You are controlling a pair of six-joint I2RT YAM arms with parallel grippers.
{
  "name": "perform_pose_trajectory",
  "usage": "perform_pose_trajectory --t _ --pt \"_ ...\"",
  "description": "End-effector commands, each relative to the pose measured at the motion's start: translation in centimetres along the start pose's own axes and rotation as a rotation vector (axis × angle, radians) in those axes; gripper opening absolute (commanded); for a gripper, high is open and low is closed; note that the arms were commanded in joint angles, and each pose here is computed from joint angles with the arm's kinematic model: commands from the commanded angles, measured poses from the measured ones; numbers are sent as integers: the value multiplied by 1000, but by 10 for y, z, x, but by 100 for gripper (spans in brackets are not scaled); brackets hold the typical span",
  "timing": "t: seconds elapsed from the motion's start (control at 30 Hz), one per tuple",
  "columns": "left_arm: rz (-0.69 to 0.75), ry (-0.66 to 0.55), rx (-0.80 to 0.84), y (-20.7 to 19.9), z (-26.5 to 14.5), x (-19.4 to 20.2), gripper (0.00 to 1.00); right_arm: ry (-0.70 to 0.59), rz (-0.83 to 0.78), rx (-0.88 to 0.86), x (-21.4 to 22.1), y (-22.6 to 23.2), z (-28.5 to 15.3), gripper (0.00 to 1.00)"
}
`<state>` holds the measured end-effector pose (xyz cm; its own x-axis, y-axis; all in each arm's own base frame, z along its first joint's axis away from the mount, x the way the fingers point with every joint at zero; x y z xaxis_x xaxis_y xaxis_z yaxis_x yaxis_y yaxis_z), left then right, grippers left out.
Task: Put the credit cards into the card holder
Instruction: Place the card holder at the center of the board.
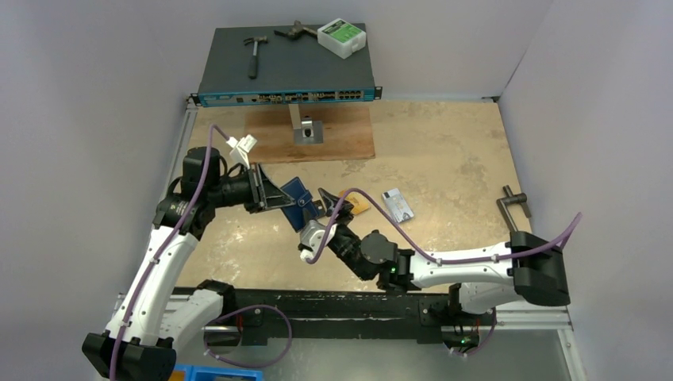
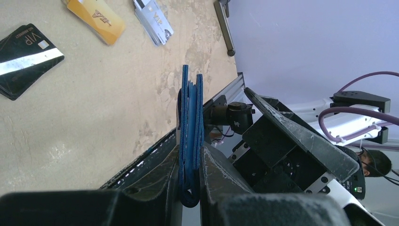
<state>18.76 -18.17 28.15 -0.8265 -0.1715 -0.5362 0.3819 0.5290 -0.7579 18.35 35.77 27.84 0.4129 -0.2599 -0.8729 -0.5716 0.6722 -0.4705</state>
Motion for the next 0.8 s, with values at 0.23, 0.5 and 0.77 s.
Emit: perform_pose_trajectory --t 0.23,0.5,0.77 --pt "1 -10 81 -22 -6 -7 0 -139 -161 203 -35 -26 13 54" --pt "0 -8 89 -23 -6 -7 0 -183 -152 255 -37 -25 15 38" --pt "3 -3 87 -21 -5 -5 0 -202 -104 261 -43 -23 18 0"
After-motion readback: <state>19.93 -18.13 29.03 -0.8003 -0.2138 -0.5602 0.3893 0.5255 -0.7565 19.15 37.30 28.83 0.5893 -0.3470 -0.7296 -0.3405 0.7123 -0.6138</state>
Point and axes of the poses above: each gripper's point midway between its finger pads, its own z axis out along the fingers, its own y axis along the line the jaws close on, x = y × z, the point moved 1 cm from there along -z, back along the fingers, and after that the axes turned 9 degrees about z, right-handed, at the moved point
